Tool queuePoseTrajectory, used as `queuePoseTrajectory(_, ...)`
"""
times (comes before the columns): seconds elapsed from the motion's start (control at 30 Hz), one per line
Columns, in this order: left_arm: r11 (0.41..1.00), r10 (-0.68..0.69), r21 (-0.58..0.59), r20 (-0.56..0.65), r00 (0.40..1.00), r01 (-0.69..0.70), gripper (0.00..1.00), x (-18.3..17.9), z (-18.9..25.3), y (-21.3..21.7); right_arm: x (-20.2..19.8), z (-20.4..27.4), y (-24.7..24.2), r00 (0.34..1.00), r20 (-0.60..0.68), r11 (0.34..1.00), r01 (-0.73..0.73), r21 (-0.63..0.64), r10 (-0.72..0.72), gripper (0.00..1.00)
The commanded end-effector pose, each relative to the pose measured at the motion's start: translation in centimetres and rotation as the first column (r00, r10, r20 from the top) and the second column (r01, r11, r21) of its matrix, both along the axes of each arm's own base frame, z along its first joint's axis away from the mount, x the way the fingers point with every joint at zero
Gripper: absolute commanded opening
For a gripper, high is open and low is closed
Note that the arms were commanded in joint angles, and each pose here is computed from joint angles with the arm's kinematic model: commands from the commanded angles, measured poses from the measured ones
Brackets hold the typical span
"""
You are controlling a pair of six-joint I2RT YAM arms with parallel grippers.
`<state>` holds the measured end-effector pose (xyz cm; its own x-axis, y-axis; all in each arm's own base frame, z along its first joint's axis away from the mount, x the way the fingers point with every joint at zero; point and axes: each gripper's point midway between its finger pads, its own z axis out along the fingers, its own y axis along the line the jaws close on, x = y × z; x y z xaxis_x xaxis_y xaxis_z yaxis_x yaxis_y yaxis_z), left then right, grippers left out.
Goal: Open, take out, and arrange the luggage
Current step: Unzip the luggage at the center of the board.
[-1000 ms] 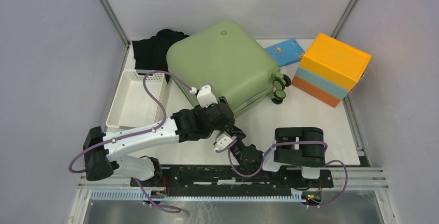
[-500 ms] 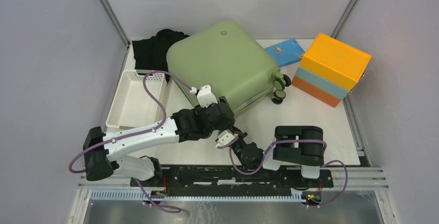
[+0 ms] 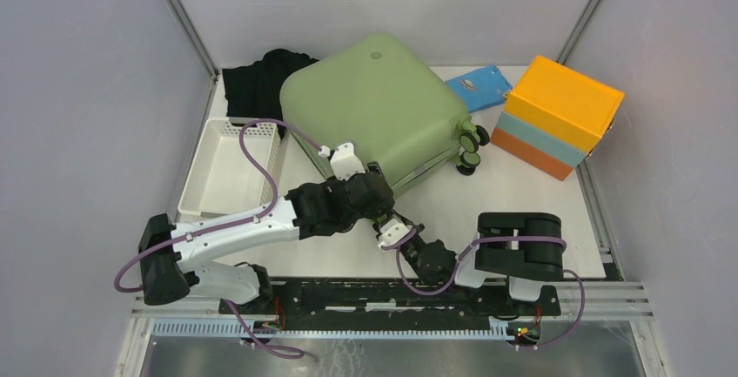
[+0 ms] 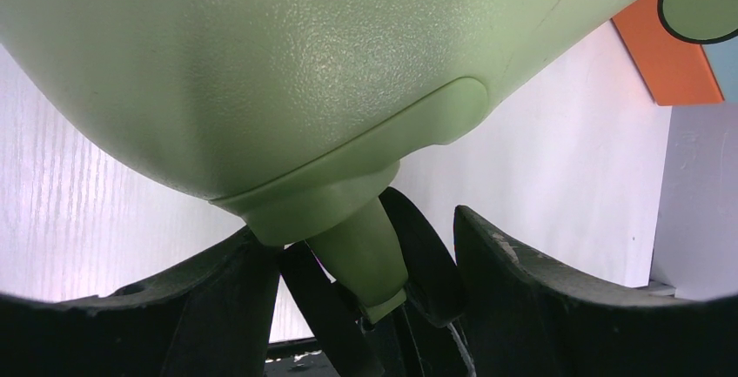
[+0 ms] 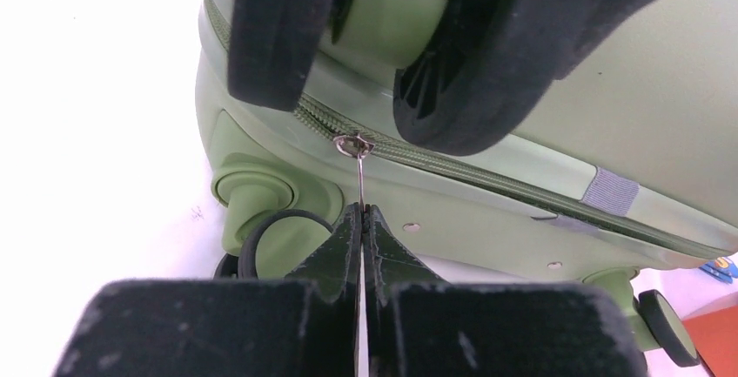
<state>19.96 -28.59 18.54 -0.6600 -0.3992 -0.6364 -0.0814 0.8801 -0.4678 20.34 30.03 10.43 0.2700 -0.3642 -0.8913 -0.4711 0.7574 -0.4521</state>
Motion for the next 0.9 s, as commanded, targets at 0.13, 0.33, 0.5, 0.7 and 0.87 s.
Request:
queuePoseTrajectory(0.13,0.982,0.026,-0.19,0.173,0.985,0.007,0.21,1.4,7.8,-0.5,1.1,7.9,-3.5,0.994,0.047,0.901,0.068,0.428,-0.097,0.0)
queuePoseTrajectory(0.33,0.986,0.007,-0.165,0.168,0.986,0.021,0.2,1.0,7.0,0.1,1.9,7.8,-5.1,0.987,0.053,0.908,0.118,0.402,-0.152,0.0)
queuePoseTrajectory(0.5,0.991,-0.005,-0.13,0.166,0.986,0.027,0.2,0.7,6.2,1.0,2.4,7.6,-6.8,0.979,0.045,0.904,0.165,0.395,-0.199,0.0)
queuePoseTrajectory(0.7,0.996,-0.037,-0.071,0.173,0.984,0.05,0.18,0.3,5.7,2.1,2.6,7.7,-8.2,0.971,0.05,0.903,0.198,0.382,-0.234,0.0)
queuePoseTrajectory(0.87,0.997,-0.076,0.005,0.175,0.982,0.076,0.15,-0.2,5.0,3.6,2.7,7.3,-9.2,0.964,0.04,0.9,0.231,0.369,-0.264,0.0)
